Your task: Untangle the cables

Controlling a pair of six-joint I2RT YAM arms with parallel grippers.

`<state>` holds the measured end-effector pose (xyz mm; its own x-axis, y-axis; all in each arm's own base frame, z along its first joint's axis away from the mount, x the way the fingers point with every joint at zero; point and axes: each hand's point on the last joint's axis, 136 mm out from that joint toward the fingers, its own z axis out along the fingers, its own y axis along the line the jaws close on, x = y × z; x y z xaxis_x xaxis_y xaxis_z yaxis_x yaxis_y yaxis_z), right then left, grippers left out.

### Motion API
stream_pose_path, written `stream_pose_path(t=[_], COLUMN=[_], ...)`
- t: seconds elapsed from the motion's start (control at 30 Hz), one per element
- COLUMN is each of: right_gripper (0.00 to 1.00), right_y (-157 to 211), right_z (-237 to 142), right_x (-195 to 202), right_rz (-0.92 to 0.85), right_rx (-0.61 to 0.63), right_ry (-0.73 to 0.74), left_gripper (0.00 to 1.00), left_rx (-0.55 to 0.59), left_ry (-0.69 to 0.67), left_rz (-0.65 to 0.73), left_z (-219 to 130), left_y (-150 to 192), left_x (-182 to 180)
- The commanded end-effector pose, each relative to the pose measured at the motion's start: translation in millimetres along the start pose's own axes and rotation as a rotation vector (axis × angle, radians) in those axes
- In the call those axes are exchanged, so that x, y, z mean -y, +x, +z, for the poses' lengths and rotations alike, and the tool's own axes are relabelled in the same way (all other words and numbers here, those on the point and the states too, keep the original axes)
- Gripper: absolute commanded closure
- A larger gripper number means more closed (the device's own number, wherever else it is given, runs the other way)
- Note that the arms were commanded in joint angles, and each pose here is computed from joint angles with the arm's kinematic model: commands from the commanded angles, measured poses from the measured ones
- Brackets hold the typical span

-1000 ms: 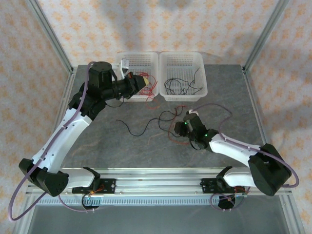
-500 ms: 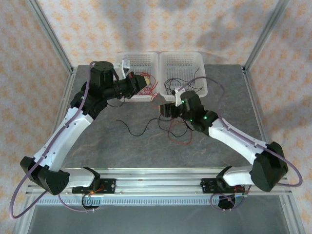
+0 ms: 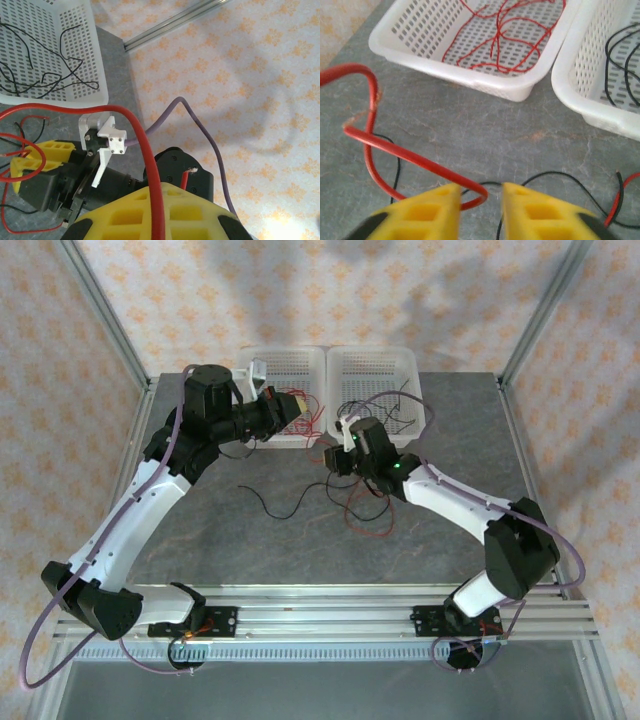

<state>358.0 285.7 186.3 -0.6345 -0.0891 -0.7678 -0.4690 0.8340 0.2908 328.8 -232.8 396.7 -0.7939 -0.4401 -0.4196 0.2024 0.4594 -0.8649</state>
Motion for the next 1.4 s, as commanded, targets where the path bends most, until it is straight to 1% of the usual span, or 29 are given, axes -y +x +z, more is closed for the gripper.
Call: stream_pose_path(t=[0.0,0.07,0.1,0.2,0.3,0.43,0.6,0.73,0.8,0.87,0.9,0.97,1.07,1.13,1.23,1.37], right_gripper=[0.91,0.98,1.00,1.00,1.00,1.00,1.00,1.00,1.00,1.00,0.93,0.77,0.59,0.53,0.47,0.40], right_y=[-34,-37,-38,-38,-32,-20,1,16,20,15,11,3,-3,-5,-2,4], right_z=[-12,-17,-20,-31,-36,-39,-42,-52,-56,-61,-64,-69,-79,-89,-100,-110], right_x=[4,13,20,42,60,72,86,98,102,101,98,93,89,88,90,88], right_rz=[0.065,0.125,0.172,0.354,0.558,0.773,1.029,1.172,1.196,1.180,1.155,1.099,1.020,0.984,0.949,0.917], right_rx=[0.135,0.170,0.190,0.255,0.287,0.317,0.342,0.384,0.398,0.409,0.416,0.421,0.429,0.442,0.450,0.451], right_ry=[0.033,0.076,0.101,0.156,0.136,0.088,0.068,0.075,0.079,0.066,0.053,0.033,0.030,0.040,0.062,0.058], left_gripper=[1.00,1.00,1.00,1.00,1.00,1.00,1.00,1.00,1.00,1.00,1.00,1.00,1.00,1.00,1.00,1.00], left_rx=[0.012,0.023,0.033,0.071,0.109,0.144,0.217,0.276,0.293,0.301,0.303,0.312,0.328,0.335,0.335,0.349], left_ry=[0.041,0.031,0.025,-0.001,-0.003,0.015,0.015,0.019,0.028,0.044,0.050,0.061,0.080,0.109,0.196,0.256], left_rz=[0.026,0.029,0.033,0.045,0.053,0.067,0.107,0.141,0.149,0.156,0.158,0.164,0.170,0.174,0.172,0.152], left_z=[-4,-6,-8,-13,-18,-20,-26,-34,-35,-34,-32,-29,-24,-20,-16,-12], left_y=[-8,-10,-13,-22,-31,-45,-76,-105,-117,-128,-132,-141,-158,-168,-181,-205], left_x=[14,11,10,4,2,7,15,27,32,38,40,43,47,52,62,61])
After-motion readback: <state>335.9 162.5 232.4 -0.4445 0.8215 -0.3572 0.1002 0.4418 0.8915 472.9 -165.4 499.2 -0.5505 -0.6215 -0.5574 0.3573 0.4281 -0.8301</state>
